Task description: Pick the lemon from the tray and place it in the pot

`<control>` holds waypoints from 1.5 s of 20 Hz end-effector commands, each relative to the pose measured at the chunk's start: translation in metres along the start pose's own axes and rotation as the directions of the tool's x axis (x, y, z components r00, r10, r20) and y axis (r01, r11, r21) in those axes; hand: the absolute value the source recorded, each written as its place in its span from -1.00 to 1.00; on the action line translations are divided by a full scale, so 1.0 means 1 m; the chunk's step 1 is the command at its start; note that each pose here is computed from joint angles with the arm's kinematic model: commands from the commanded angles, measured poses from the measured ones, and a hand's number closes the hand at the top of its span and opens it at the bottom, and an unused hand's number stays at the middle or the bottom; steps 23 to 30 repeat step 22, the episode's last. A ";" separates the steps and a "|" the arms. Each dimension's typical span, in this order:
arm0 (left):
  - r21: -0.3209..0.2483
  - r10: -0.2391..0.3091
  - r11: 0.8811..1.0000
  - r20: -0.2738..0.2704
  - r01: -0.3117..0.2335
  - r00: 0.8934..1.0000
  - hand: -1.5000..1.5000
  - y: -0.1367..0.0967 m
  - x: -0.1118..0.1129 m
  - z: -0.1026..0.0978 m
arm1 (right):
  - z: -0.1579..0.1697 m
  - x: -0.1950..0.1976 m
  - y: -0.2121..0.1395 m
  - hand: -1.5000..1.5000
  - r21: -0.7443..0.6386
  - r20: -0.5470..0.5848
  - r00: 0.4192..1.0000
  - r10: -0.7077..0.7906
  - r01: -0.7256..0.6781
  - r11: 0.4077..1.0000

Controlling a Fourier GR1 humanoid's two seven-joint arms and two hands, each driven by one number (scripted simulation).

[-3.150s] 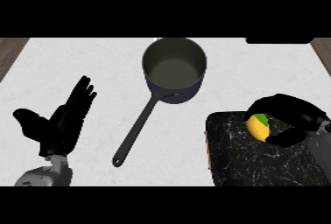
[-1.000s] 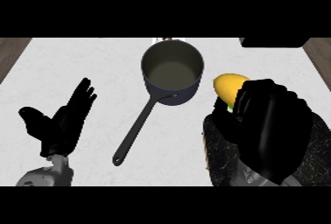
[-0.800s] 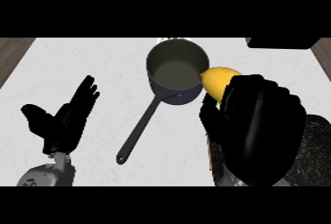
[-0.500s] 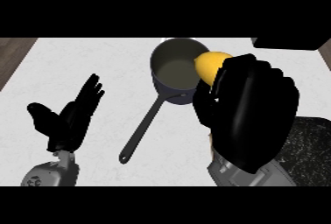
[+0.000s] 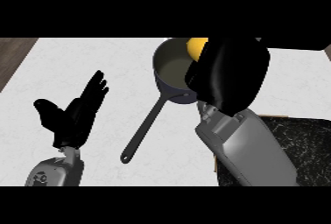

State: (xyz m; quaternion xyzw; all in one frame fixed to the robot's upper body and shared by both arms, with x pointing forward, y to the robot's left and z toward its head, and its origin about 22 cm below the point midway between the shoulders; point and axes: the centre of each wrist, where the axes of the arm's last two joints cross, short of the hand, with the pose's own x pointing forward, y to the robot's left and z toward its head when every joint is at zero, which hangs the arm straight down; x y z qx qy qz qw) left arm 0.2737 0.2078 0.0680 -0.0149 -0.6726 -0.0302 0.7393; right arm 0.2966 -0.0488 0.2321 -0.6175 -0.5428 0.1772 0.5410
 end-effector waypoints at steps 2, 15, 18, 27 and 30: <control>0.014 -0.001 1.000 0.004 0.001 1.000 0.00 0.007 0.006 -0.006 | -0.015 0.000 0.017 1.00 0.130 -0.294 0.955 -0.032 0.073 0.989; -0.012 0.003 1.000 0.009 -0.003 1.000 0.00 -0.001 -0.001 -0.004 | -0.030 -0.009 0.014 -1.00 -0.058 -0.339 0.811 -0.476 0.487 0.871; 0.013 -0.004 1.000 0.003 0.004 1.000 0.00 0.005 -0.001 -0.005 | -0.030 -0.008 0.000 -1.00 -0.204 -0.263 0.784 -0.562 0.524 0.827; 0.027 -0.003 1.000 -0.005 0.003 1.000 0.00 0.005 -0.003 -0.003 | -0.029 -0.016 -0.005 -1.00 -0.323 -0.252 0.755 -0.605 0.524 0.788; 0.027 -0.003 1.000 -0.005 0.003 1.000 0.00 0.005 -0.003 -0.003 | -0.029 -0.016 -0.005 -1.00 -0.323 -0.252 0.755 -0.605 0.524 0.788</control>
